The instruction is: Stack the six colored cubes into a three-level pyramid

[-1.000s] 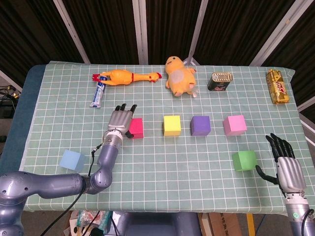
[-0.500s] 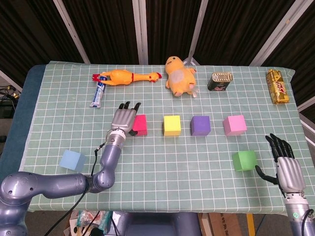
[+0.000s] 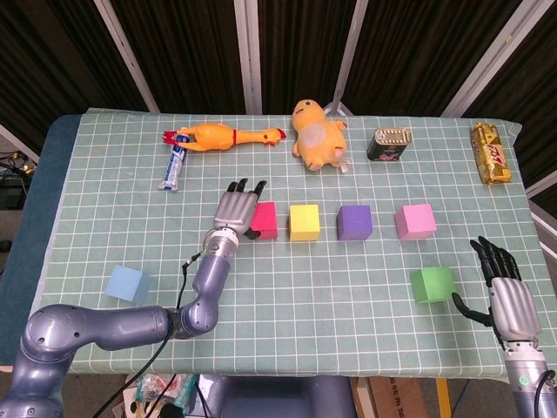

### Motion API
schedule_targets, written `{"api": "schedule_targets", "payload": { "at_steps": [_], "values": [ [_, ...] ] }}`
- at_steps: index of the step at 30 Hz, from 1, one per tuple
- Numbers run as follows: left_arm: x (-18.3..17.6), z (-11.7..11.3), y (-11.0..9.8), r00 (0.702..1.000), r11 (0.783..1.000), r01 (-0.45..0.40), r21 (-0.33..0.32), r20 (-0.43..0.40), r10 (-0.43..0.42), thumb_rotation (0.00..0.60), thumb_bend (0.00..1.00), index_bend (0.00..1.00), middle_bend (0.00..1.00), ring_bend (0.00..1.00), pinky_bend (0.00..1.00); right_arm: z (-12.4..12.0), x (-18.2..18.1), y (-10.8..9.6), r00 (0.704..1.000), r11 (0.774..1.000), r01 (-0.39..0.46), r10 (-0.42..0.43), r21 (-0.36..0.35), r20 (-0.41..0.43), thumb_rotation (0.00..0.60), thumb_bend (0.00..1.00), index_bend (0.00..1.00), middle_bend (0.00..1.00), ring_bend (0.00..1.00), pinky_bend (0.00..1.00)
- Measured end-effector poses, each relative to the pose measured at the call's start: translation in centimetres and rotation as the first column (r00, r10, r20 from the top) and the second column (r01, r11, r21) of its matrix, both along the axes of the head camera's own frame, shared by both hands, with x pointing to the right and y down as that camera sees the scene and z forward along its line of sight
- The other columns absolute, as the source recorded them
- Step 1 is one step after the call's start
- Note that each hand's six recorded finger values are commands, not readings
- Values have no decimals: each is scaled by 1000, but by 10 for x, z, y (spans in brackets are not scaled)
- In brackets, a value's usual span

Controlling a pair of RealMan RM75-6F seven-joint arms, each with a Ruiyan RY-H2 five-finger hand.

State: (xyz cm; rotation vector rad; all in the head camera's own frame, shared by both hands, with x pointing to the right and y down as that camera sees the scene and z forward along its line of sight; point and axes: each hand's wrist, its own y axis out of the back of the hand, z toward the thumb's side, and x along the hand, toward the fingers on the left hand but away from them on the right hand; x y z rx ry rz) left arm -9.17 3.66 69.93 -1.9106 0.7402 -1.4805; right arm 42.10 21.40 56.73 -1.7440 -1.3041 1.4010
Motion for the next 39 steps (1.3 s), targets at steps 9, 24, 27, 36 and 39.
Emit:
{"api": "schedule_targets", "payload": {
  "at_steps": [9, 24, 27, 36, 39],
  "values": [
    [18, 3, 3, 1000, 1000, -24, -1, -12, 24, 600, 291, 0, 363, 36, 90, 0, 1, 0, 1000, 1000, -9, 9, -5, 6, 600, 330, 0, 0, 0, 0],
    [22, 11, 4, 1000, 1000, -24, -20, 14, 24, 600, 292, 0, 361, 36, 89, 0, 2, 0, 1000, 1000, -12, 12, -7, 8, 600, 330, 0, 0, 0, 0],
    [24, 13, 5, 1000, 999, -28, -21, 9, 28, 600, 292, 0, 360, 36, 89, 0, 2, 0, 1000, 1000, -13, 13, -8, 7, 600, 330, 0, 0, 0, 0],
    [29, 15, 7, 999, 999, -35, -22, 4, 35, 600, 291, 0, 344, 36, 90, 0, 2, -1, 1000, 1000, -16, 16, -10, 9, 600, 330, 0, 0, 0, 0],
    [29, 16, 7, 999, 999, -36, -20, 5, 36, 600, 292, 0, 344, 36, 89, 0, 2, -1, 1000, 1000, -15, 15, -10, 9, 600, 330, 0, 0, 0, 0]
  ]
}}
